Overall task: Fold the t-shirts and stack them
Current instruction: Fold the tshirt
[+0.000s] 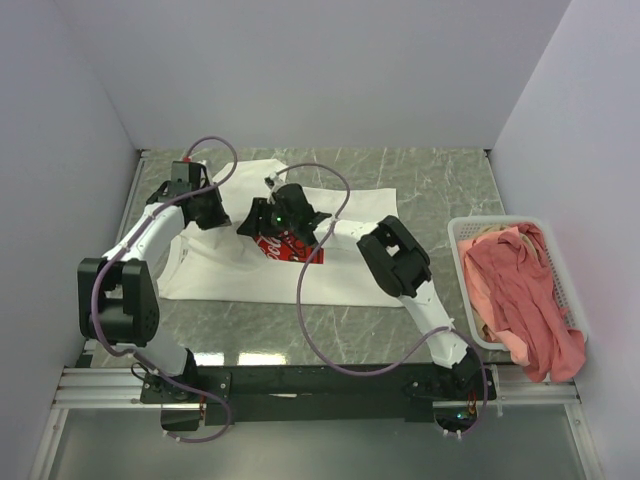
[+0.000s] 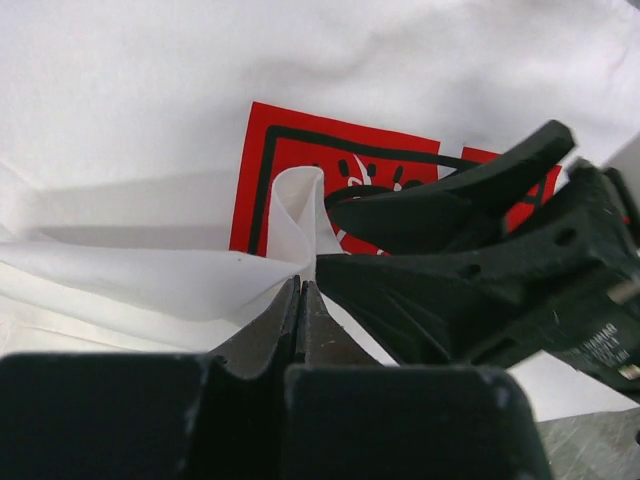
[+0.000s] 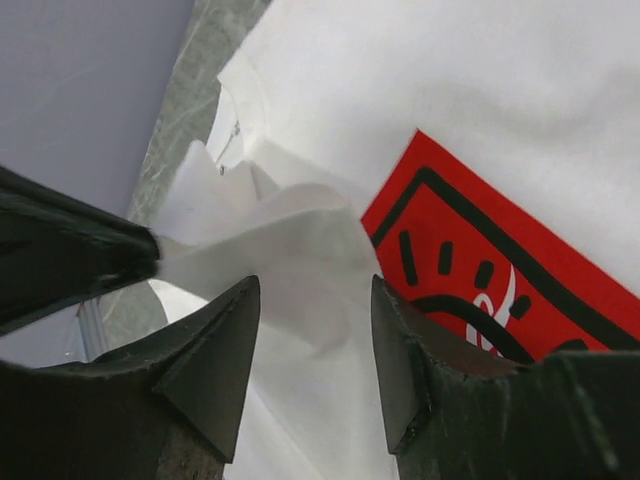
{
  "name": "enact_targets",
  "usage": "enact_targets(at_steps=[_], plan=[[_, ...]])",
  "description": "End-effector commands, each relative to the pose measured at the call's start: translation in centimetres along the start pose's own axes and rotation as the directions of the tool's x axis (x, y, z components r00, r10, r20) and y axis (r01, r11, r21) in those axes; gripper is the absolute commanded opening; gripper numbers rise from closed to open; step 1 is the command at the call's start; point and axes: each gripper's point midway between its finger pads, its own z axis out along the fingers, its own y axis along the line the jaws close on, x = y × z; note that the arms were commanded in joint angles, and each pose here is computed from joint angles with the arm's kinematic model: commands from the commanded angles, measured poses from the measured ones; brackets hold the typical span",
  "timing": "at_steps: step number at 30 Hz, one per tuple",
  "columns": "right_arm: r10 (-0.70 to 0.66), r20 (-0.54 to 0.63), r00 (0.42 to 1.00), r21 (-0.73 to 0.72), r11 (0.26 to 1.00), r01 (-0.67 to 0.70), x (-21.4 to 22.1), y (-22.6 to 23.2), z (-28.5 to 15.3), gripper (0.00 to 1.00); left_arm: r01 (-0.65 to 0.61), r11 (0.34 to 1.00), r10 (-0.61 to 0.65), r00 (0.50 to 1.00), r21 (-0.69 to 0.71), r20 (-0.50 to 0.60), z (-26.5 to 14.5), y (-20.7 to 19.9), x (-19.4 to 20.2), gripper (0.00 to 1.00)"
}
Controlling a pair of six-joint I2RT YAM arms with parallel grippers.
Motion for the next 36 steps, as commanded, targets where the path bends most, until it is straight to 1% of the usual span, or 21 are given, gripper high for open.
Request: enact_targets(at_steps=[1,6,16,23,27,29,30,31,33,34,36], plan=[[0.103,0.042,0.994,-0.079,0.992,-0.099,-0.9,-0.1,0.2,0.56,-0.039,0.999,0.037,0.998,0.029,0.050,-1.5,-0.9,-0.8,0.00],[0.125,0.062,0.990,-0.106,0.987,-0.118,-1.5,-0.3,0.3,0.56,-0.040,0.999,0.038,0.998,0.035,0.053,-1.8,-1.0,-0.8,0.00],[0.173,0.025,0.985,-0.237,0.958,-0.163,-1.3,1.1,1.3,0.56,-0.047,0.998,0.044,0.997,0.048,0.059,-1.9,-1.3,-1.0,0.00],[0.194,0.009,0.981,-0.249,0.951,-0.185,-0.9,0.9,1.8,0.52,-0.048,0.998,0.045,0.997,0.046,0.063,-1.9,-1.3,-1.1,0.00],[0.196,0.024,0.980,-0.255,0.949,-0.183,-1.1,1.0,1.5,0.45,-0.047,0.998,0.045,0.997,0.045,0.062,-1.8,-1.3,-1.2,0.00],[0.202,0.027,0.979,-0.259,0.947,-0.188,-1.1,1.1,1.2,0.43,-0.043,0.998,0.041,0.997,0.039,0.061,-1.7,-1.2,-1.3,0.00],[0.201,0.037,0.979,-0.270,0.945,-0.184,-1.4,1.3,1.0,0.40,-0.045,0.998,0.043,0.997,0.038,0.063,-1.7,-1.2,-1.3,0.00],[0.210,0.036,0.977,-0.270,0.943,-0.193,-1.3,1.3,0.8,0.33,-0.043,0.998,0.041,0.997,0.038,0.061,-1.6,-1.1,-1.3,0.00],[0.215,0.046,0.976,-0.282,0.940,-0.194,-1.8,1.3,0.5,0.27,-0.040,0.999,0.038,0.997,0.037,0.062,-1.5,-1.2,-1.5,0.00],[0.219,0.041,0.975,-0.286,0.938,-0.199,-1.7,1.5,0.4,0.21,-0.039,0.999,0.037,0.998,0.034,0.060,-1.4,-1.1,-1.4,0.00],[0.223,0.052,0.974,-0.285,0.938,-0.199,-2.0,1.4,0.2,0.15,-0.040,0.999,0.038,0.997,0.030,0.066,-1.4,-1.1,-1.8,0.00]])
